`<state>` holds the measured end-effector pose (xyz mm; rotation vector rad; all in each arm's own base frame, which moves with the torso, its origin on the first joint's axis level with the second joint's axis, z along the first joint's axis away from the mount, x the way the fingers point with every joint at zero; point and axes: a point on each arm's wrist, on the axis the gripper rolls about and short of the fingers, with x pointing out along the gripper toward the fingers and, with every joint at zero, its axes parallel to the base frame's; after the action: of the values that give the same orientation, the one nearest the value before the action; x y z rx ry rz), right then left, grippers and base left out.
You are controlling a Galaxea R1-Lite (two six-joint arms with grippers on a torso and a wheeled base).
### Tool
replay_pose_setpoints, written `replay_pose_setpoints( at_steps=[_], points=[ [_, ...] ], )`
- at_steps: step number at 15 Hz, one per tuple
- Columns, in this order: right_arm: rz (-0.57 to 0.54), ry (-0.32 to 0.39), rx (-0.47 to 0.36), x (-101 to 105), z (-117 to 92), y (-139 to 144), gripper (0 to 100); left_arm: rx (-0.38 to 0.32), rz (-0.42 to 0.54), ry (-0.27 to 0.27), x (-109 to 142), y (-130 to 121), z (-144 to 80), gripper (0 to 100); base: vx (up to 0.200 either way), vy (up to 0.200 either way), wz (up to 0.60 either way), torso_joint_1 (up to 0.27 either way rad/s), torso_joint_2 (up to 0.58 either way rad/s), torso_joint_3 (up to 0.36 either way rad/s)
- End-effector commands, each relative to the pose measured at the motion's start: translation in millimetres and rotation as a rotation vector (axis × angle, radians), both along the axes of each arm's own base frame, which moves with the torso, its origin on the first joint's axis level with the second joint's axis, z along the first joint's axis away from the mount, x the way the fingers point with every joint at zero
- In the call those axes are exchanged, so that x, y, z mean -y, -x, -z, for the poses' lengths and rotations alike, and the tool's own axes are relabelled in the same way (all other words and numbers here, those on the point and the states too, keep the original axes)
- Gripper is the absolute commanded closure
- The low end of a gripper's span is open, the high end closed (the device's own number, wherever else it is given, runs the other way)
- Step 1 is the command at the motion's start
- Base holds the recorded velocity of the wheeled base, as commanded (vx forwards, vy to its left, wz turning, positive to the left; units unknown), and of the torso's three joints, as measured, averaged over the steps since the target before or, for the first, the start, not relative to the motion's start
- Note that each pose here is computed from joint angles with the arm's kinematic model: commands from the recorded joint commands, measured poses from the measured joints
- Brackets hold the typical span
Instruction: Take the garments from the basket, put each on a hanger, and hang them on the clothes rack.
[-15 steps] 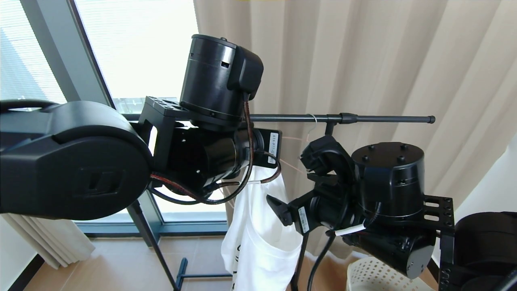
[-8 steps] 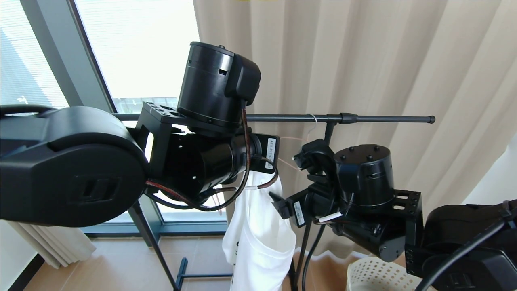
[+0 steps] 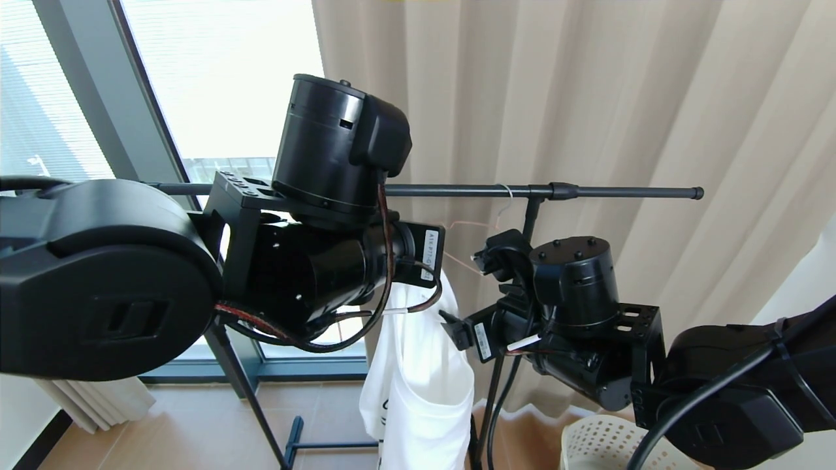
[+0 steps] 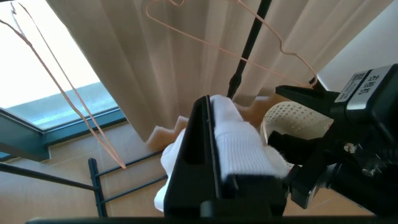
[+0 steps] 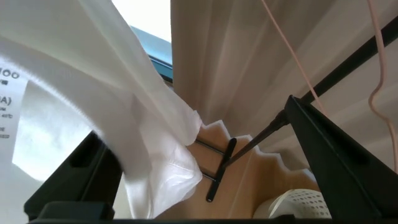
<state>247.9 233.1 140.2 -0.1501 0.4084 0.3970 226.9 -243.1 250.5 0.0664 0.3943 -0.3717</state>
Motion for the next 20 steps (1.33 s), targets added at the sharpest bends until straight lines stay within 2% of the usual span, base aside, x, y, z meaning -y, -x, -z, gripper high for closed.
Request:
replay_pose_setpoints(
  at_steps=[1,4,6,12,13,16,19,20],
  points=[
    [0.0,-0.004,0.003,0,-1,0,0,-0.003,-0.001,-0.003,-2,2,1,100,0.0,0.0,0.0,0.0,0.0,0.0],
    [0.02,-0.019,0.021,8,-10,-2,0,-0.041,0.012,-0.025,-10,6,12,100,0.0,0.0,0.0,0.0,0.0,0.0],
    [0.031,-0.027,0.03,13,-14,-3,0,-0.063,0.052,-0.019,-16,11,14,100,0.0,0.0,0.0,0.0,0.0,0.0],
    [0.021,-0.01,0.004,10,-4,-1,0,-0.043,0.048,0.004,-20,11,6,100,0.0,0.0,0.0,0.0,0.0,0.0],
    [0.02,-0.007,0.001,9,-3,-2,100,-0.044,0.048,0.003,-20,11,6,100,0.0,0.0,0.0,0.0,0.0,0.0],
    [0.002,-0.033,0.03,4,-2,2,100,-0.05,0.055,-0.003,-19,12,9,100,0.0,0.0,0.0,0.0,0.0,0.0],
    [-0.008,-0.027,0.041,5,-1,5,100,-0.052,0.06,-0.016,-19,12,11,100,0.0,0.0,0.0,0.0,0.0,0.0],
    [-0.008,-0.028,0.046,6,-3,5,100,-0.058,0.063,-0.036,-20,12,14,100,0.0,0.0,0.0,0.0,0.0,0.0]
  ],
)
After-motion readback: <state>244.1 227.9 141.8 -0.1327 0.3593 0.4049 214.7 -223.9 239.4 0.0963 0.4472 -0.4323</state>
